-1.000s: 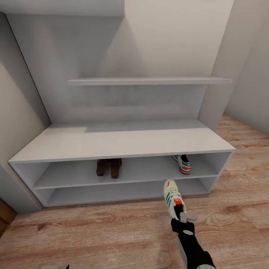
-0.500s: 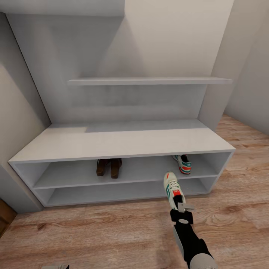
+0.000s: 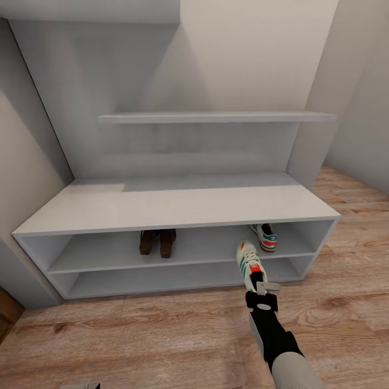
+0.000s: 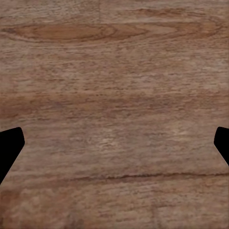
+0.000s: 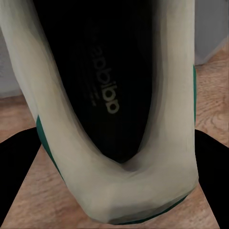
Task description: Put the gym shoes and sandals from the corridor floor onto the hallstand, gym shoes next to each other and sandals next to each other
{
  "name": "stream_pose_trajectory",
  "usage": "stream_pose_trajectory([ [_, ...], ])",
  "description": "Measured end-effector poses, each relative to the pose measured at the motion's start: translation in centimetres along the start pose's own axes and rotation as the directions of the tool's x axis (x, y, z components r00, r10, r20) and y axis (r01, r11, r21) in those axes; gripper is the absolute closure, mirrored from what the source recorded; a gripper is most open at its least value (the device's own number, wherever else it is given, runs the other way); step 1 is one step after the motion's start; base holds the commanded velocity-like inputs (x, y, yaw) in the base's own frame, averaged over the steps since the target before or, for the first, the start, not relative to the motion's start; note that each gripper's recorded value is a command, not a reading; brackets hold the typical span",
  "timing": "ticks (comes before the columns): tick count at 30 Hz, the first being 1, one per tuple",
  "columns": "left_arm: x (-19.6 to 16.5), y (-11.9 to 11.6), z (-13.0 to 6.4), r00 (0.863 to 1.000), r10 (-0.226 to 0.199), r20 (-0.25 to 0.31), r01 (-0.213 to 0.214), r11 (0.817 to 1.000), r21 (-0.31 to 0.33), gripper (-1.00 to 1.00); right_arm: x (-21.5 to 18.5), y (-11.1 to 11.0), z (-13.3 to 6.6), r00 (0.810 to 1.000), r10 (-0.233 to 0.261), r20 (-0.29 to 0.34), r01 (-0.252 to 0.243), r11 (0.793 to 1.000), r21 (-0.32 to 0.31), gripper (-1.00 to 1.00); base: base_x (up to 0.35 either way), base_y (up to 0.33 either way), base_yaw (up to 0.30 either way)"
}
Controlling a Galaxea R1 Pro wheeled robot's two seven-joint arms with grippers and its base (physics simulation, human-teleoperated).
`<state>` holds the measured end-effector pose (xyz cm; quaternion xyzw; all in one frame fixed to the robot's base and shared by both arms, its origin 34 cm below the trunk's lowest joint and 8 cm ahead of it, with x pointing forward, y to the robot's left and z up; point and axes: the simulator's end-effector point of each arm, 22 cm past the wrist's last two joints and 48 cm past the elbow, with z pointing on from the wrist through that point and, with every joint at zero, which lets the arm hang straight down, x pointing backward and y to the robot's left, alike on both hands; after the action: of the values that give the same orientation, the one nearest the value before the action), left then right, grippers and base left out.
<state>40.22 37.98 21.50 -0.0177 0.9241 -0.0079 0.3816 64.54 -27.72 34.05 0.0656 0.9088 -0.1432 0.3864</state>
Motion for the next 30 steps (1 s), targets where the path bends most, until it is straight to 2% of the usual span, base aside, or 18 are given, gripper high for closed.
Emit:
stream_pose_trajectory([
  [7, 0.0, 0.0, 0.0, 1.0, 0.0, 0.0, 0.0, 1.0, 0.0, -1.0, 0.2, 0.1, 0.1, 1.0, -0.006, -0.022, 0.006, 1.0, -0.001, 1.0, 0.0, 0.0, 0.0],
  [17, 0.0, -0.1, 0.0, 1.0, -0.001, 0.0, 0.001, 1.0, 0.001, -1.0, -0.7, -1.1, 0.1, 1.0, -0.006, -0.027, 0.007, 0.999, 0.051, 1.0, 0.0, 0.0, 0.0],
  [26, 0.0, -0.1, 0.0, 1.0, -0.002, 0.0, 0.002, 1.0, 0.0, -1.0, -0.7, -1.3, 0.1, 0.999, -0.005, -0.033, 0.007, 0.998, 0.058, 1.0, 0.017, 0.0, 0.0],
  [30, 1.6, 0.0, -0.8, 1.0, 0.001, -0.026, -0.001, 1.0, 0.0, -1.0, -0.3, -0.9, 0.1, 0.999, -0.008, -0.04, 0.01, 0.999, 0.045, 1.0, 0.0, 0.0, 0.0],
])
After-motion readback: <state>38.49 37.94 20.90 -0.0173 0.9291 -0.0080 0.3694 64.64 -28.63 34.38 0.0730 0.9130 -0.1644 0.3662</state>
